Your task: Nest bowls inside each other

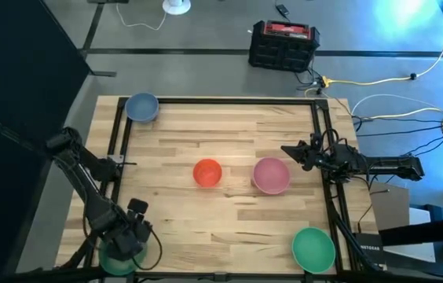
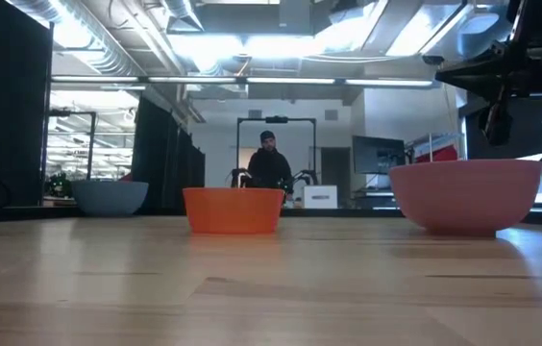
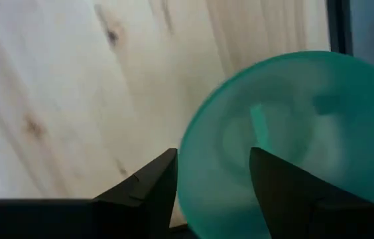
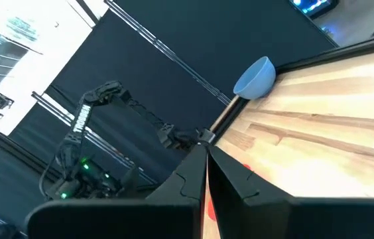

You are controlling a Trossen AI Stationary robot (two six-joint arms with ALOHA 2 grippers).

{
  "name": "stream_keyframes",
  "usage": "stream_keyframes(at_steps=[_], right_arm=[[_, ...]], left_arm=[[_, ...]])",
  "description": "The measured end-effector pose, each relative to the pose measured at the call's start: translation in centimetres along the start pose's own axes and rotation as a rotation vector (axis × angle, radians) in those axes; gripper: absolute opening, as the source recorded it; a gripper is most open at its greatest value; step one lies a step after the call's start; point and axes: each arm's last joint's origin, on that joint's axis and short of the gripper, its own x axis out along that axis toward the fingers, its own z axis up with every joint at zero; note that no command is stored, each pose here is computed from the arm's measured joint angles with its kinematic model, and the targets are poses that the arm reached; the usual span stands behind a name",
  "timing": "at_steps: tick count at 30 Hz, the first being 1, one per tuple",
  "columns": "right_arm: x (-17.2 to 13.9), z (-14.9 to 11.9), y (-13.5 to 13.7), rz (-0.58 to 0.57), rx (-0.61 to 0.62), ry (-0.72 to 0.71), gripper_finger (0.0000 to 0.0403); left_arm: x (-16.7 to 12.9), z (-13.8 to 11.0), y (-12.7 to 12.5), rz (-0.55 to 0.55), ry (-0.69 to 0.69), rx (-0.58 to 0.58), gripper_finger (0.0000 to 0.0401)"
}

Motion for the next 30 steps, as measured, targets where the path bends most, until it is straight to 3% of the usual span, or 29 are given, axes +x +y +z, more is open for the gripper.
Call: stream_keyframes(at_steps=[15,25,30], right_arm=[[0.1,0.0,0.1,0.014,-0.016,0.014,0.0001],[0.1,-0.1,0.1,0.03,-0.018,0.041,0.0001],[0.1,-0.1,0.1,0.038,-0.017,0.046,0.0001]], left_arm=[[4.2,1.5,-1.8,0.048,0.037,0.064,0.0171],[4.8,2.1,-1.8,0.049,0.029,0.108,0.0171],[5.0,2.2,-1.7,0.051,0.036,0.107,0.0148]])
